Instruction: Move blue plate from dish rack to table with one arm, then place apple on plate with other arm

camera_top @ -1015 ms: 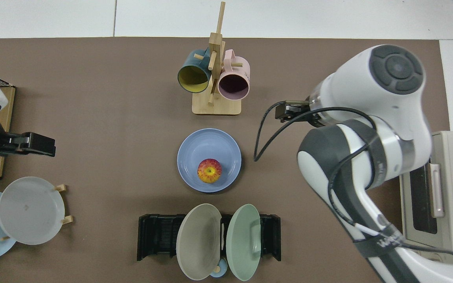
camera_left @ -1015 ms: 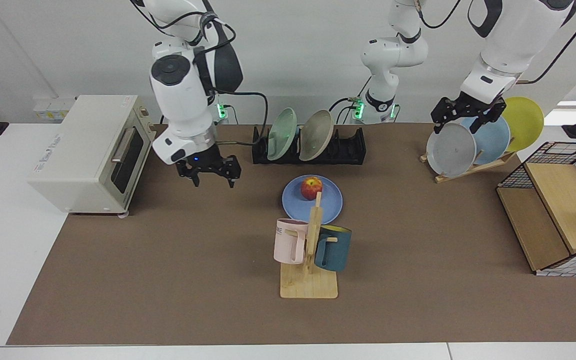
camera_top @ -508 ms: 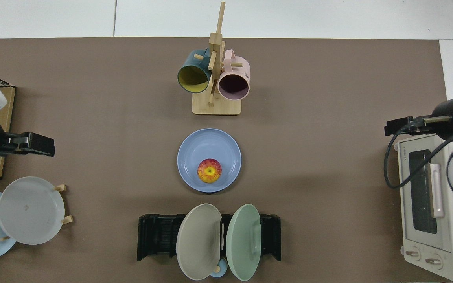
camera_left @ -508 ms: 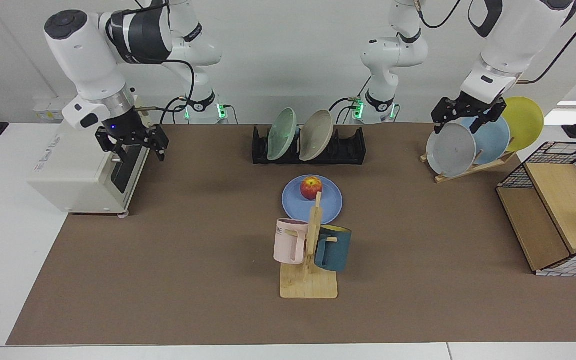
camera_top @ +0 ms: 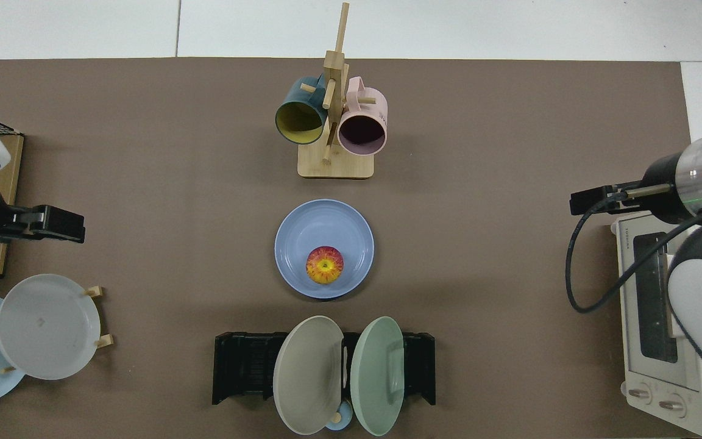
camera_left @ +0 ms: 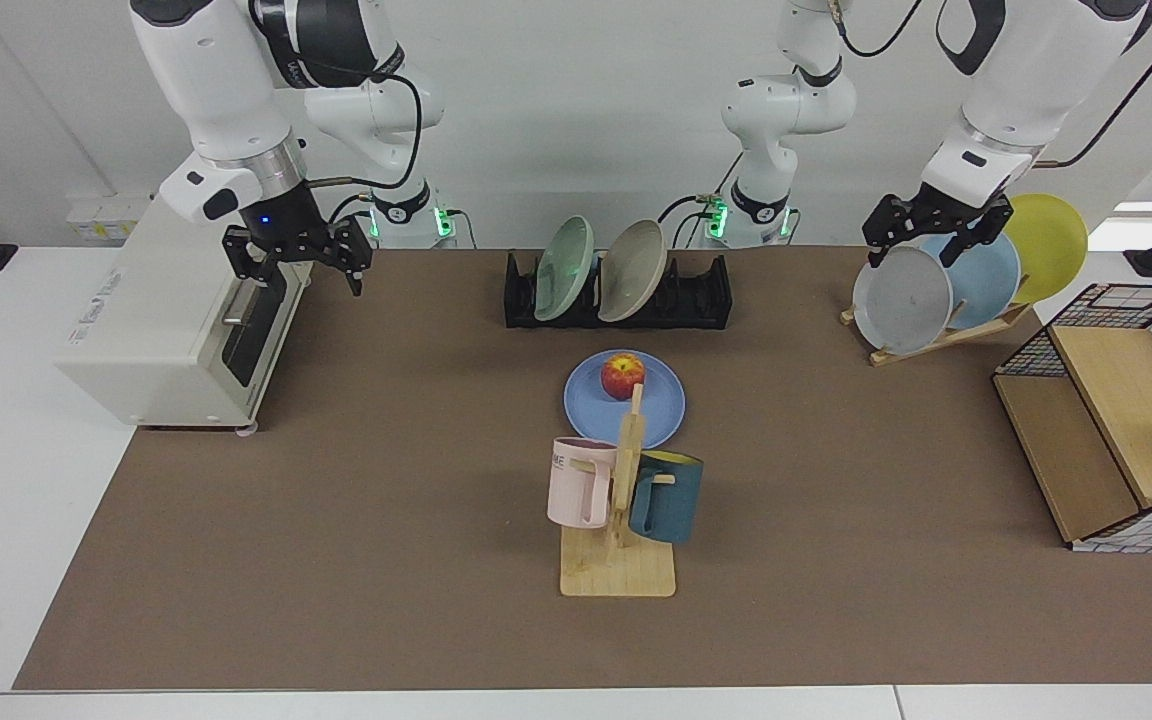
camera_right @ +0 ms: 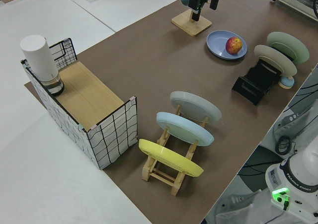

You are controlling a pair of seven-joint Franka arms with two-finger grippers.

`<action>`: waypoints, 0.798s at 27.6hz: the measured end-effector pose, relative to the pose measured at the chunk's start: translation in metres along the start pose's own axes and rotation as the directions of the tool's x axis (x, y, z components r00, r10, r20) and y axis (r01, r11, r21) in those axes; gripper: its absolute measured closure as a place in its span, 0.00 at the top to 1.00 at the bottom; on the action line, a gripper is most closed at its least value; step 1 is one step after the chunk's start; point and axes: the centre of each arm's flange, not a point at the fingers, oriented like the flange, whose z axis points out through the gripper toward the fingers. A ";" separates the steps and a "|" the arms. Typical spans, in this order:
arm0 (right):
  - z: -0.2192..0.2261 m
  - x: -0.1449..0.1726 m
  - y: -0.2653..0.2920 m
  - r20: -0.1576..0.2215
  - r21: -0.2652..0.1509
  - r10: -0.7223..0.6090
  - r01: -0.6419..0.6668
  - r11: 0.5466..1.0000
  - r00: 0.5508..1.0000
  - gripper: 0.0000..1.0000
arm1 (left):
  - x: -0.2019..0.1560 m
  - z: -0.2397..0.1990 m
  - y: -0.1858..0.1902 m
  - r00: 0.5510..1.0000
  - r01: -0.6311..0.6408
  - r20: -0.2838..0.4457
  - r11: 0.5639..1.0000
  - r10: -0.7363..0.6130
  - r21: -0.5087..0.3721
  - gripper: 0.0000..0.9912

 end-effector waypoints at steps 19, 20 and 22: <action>-0.004 0.019 0.034 -0.006 -0.004 0.106 -0.106 0.994 0.994 1.00 | 0.000 0.000 0.000 1.000 0.000 0.000 1.000 0.000 0.000 1.00; -0.003 0.019 0.035 -0.004 -0.004 0.108 -0.108 0.994 0.994 1.00 | 0.000 0.000 0.000 1.000 0.000 0.000 1.000 0.000 0.000 1.00; -0.002 0.020 0.036 -0.002 -0.002 0.116 -0.116 0.993 0.993 1.00 | 0.000 0.000 0.000 1.000 0.000 0.000 1.000 0.000 0.000 1.00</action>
